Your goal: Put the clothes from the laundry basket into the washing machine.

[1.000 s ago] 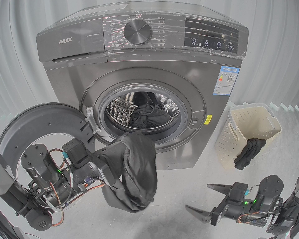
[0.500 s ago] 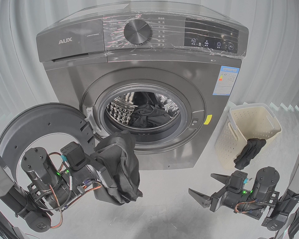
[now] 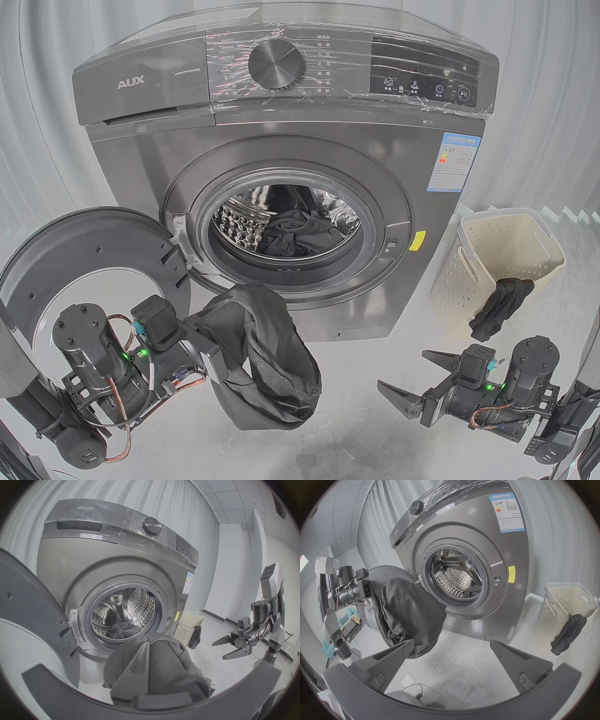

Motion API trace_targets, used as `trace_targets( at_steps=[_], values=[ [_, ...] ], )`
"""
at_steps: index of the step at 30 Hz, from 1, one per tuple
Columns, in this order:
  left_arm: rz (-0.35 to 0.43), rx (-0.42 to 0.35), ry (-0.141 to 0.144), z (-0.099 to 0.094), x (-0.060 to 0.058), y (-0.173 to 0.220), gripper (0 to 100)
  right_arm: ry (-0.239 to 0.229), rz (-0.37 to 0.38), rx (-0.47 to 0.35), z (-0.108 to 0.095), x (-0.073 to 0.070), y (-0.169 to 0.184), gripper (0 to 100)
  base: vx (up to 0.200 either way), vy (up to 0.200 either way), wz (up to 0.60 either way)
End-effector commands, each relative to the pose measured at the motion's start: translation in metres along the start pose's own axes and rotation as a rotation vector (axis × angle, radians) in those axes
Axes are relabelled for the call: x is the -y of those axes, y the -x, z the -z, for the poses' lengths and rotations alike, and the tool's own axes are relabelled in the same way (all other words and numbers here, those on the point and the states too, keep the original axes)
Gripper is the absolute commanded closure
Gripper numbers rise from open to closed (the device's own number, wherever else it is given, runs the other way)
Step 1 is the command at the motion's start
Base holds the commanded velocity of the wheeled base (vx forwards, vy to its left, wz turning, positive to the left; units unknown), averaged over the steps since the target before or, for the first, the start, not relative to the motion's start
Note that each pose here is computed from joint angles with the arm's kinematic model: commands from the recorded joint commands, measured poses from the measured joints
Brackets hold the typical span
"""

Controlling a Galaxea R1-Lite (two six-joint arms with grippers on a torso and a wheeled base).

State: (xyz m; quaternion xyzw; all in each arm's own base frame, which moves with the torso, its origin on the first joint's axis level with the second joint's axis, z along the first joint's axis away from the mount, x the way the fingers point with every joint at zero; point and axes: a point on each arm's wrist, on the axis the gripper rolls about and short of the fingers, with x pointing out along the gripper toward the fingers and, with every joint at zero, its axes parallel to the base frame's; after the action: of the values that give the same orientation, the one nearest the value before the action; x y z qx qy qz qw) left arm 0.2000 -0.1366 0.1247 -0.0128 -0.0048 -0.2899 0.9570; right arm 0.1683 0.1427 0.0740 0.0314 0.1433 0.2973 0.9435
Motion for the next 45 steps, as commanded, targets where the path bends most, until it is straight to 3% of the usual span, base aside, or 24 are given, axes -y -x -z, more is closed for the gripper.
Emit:
trace_targets(
  at_steps=[1, 7, 19, 30, 34, 36, 39, 45],
  values=[
    [-0.004, -0.018, -0.003, 0.006, 0.001, -0.006, 100, 0.001, -0.004, -0.001, 0.000, -0.001, 0.000, 0, 0.200, 0.000, 0.00],
    [0.005, -0.026, -0.002, 0.007, 0.003, -0.006, 100, 0.001, -0.006, -0.005, 0.001, -0.001, 0.000, 0, 0.000, 0.000, 0.00],
    [0.024, -0.051, -0.001, 0.014, 0.008, -0.010, 100, 0.002, -0.012, -0.007, 0.001, -0.003, 0.000, 0, 0.200, 0.000, 0.00],
    [0.038, -0.054, 0.000, 0.015, 0.012, -0.009, 100, 0.006, -0.024, -0.011, 0.002, -0.004, 0.005, 0, 0.000, 0.000, 0.00],
    [0.058, -0.076, 0.000, 0.020, 0.017, -0.010, 100, 0.015, -0.064, -0.004, 0.001, -0.013, 0.009, 0, 0.000, 0.000, 0.00],
    [0.073, -0.072, 0.006, 0.020, 0.022, -0.011, 100, 0.020, -0.085, 0.003, 0.000, -0.019, 0.011, 0, 0.000, 0.000, 0.00],
    [0.079, -0.052, 0.041, 0.019, 0.024, -0.026, 100, 0.015, -0.093, 0.004, 0.001, -0.025, 0.013, 0, 0.000, 0.000, 0.00],
    [0.118, -0.106, 0.059, 0.037, 0.026, -0.040, 100, 0.002, -0.097, 0.006, 0.001, -0.026, 0.014, 0, 0.000, 0.000, 0.00]
  ],
)
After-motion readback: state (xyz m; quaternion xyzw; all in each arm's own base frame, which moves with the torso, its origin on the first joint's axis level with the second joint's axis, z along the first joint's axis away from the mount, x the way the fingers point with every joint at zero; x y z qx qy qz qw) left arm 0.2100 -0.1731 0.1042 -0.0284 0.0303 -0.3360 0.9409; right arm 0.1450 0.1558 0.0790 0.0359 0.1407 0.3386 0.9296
